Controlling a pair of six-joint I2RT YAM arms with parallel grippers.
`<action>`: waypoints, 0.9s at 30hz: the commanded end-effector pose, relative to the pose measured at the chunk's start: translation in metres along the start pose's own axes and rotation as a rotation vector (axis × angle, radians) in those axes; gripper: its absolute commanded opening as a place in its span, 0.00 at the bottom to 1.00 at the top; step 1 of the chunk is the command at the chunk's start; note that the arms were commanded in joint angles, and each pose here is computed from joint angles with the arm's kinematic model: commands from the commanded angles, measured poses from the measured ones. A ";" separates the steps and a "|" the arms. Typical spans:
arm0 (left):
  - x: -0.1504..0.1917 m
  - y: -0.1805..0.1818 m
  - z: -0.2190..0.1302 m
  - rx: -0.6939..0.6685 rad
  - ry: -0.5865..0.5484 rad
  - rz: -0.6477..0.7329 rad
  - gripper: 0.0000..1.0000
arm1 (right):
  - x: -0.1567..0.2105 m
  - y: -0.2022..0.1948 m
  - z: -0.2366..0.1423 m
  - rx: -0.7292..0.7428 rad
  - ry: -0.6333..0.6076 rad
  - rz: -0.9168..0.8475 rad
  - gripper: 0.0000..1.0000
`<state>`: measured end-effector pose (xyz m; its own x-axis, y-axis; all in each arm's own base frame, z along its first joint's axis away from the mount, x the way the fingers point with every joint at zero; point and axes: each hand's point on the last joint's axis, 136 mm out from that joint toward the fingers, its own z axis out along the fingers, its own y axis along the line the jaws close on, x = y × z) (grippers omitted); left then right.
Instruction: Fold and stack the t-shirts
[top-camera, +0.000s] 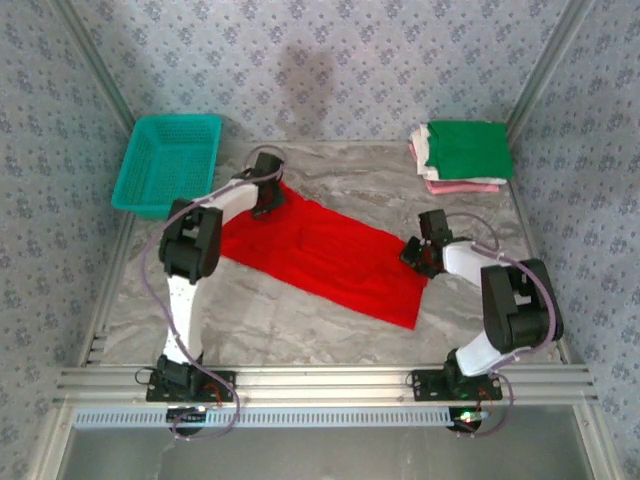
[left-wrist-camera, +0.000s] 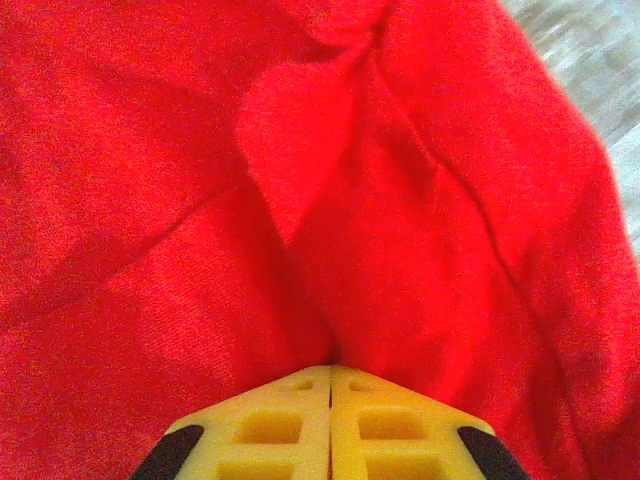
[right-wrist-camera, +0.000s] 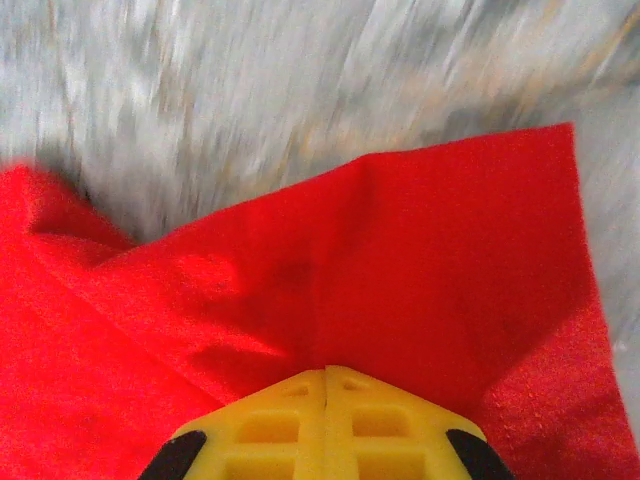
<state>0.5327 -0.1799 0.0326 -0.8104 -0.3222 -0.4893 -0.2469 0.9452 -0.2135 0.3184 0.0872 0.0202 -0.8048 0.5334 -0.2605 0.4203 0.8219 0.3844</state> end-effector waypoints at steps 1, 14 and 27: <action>0.002 -0.045 0.017 0.076 0.082 0.149 0.09 | 0.065 -0.007 -0.001 0.049 0.133 0.003 0.00; -0.104 -0.106 -0.055 0.235 -0.122 0.211 0.12 | 0.065 0.060 -0.066 -0.043 -0.044 -0.379 0.06; 0.002 -0.015 -0.106 0.293 -0.123 -0.020 0.06 | -0.001 0.173 -0.003 -0.108 0.052 -0.629 0.00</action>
<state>0.4800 -0.1867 0.1436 -0.7408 -0.3141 -0.5937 -0.0576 0.9103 -0.4098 0.3784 0.2094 0.0974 -0.8896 0.0433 -0.4547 -0.0970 0.9549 0.2807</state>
